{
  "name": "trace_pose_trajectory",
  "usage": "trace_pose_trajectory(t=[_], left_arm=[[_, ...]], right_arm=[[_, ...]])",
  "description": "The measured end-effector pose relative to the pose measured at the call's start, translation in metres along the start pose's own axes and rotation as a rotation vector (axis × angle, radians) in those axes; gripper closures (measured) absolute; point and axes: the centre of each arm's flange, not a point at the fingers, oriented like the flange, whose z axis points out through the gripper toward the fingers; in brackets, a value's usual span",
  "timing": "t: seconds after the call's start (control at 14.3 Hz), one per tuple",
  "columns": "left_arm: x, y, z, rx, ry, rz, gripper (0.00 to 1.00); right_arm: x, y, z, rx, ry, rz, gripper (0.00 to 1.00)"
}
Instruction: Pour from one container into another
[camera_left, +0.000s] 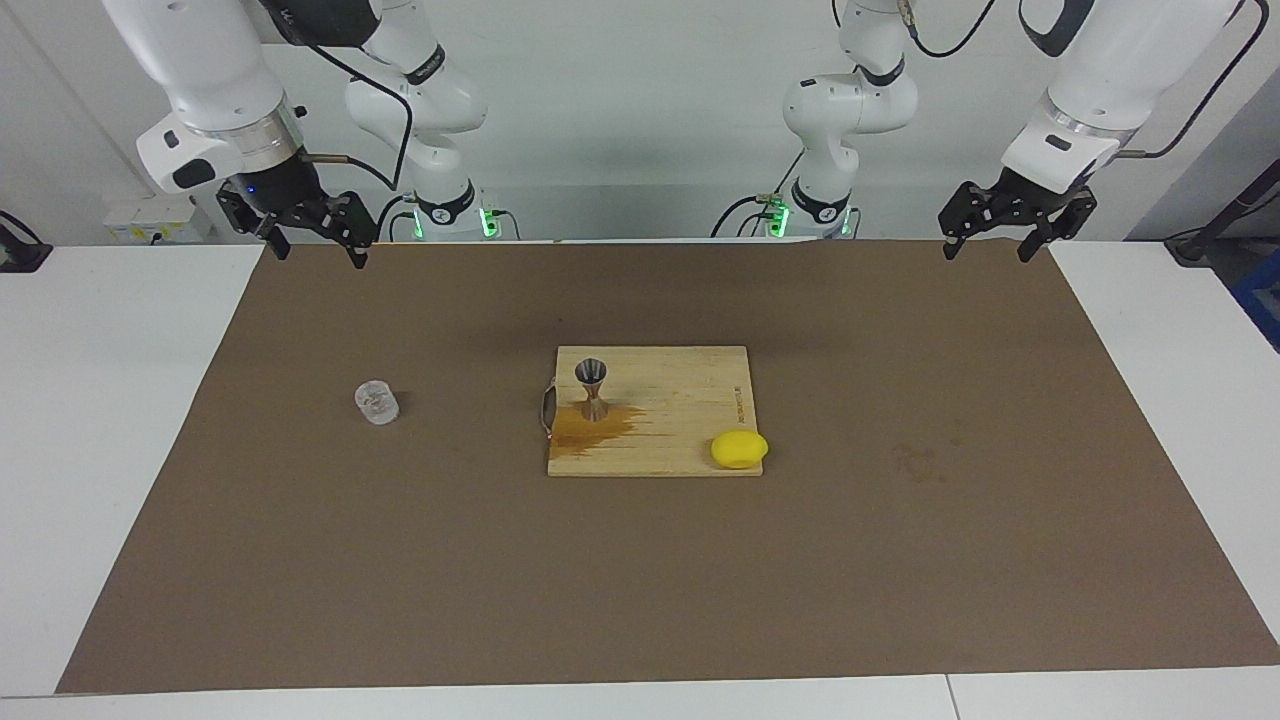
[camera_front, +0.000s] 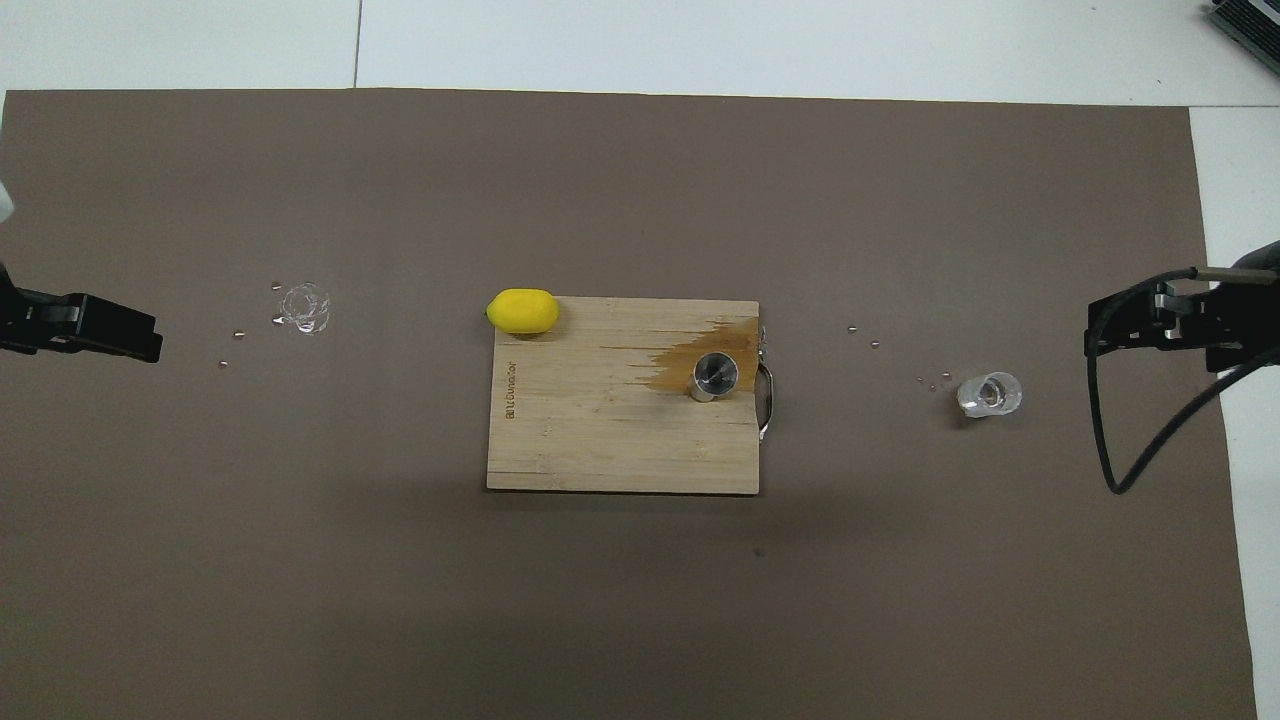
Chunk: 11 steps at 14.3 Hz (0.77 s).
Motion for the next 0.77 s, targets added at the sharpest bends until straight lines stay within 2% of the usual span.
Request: trace_pose_trajectory(t=[0.77], left_arm=[[0.0, 0.0, 0.0, 0.0, 0.0, 0.0, 0.0]], right_arm=[[-0.001, -0.0039, 0.0041, -0.002, -0.011, -0.007, 0.0]])
